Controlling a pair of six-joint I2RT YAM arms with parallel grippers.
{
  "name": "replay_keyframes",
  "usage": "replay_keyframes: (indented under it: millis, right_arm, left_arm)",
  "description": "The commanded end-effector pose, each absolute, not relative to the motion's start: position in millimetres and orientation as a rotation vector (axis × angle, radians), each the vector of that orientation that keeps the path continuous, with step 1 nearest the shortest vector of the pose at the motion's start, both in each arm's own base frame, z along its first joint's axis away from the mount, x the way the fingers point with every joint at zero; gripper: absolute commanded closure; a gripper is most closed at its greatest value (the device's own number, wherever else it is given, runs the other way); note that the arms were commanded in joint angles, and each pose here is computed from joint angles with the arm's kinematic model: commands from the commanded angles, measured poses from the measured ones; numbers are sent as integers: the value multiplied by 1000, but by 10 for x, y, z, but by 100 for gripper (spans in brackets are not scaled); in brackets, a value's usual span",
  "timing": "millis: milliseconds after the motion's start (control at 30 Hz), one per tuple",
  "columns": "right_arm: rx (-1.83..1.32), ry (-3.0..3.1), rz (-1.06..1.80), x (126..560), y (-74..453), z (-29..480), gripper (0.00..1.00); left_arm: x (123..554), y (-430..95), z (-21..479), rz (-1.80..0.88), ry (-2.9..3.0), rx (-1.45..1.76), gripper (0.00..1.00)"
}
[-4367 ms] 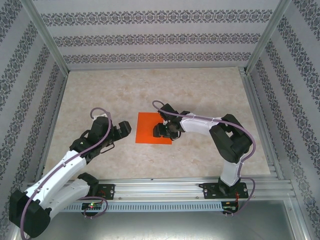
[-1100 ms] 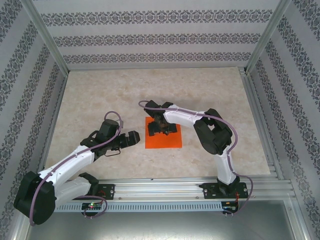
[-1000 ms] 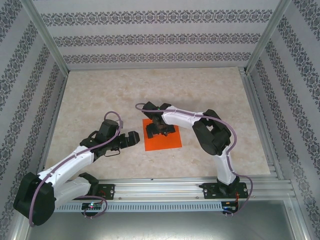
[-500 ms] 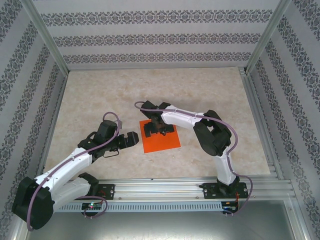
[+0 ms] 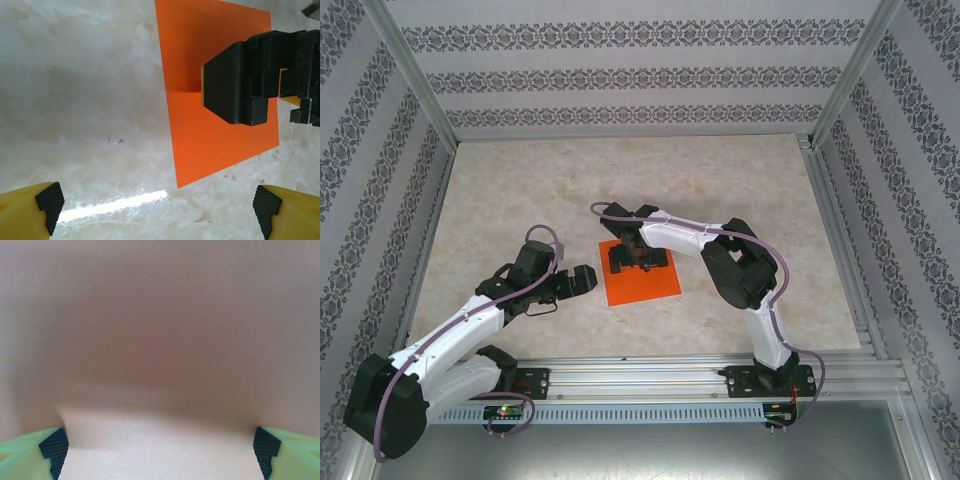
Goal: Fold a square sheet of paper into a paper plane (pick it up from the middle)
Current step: Fold a square sheet of paper at the center of the table.
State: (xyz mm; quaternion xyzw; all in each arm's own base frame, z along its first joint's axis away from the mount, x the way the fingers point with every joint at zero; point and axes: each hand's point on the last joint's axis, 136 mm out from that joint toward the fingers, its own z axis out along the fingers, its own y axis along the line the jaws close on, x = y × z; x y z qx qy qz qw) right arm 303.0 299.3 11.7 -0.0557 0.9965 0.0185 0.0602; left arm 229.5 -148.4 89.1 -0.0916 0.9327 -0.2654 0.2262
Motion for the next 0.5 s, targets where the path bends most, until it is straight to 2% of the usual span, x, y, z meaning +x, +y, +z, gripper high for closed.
replay_keyframes:
  millis: [0, 467]
  right_arm:
    - [-157, 3119, -97, 2776, 2808, -262, 5]
    - [-175, 3101, -147, 2760, 2793, -334, 11]
  left_arm:
    - [2329, -1464, 989, -729, 2562, -252, 0]
    - [2200, -1511, 933, -789, 2607, -258, 0]
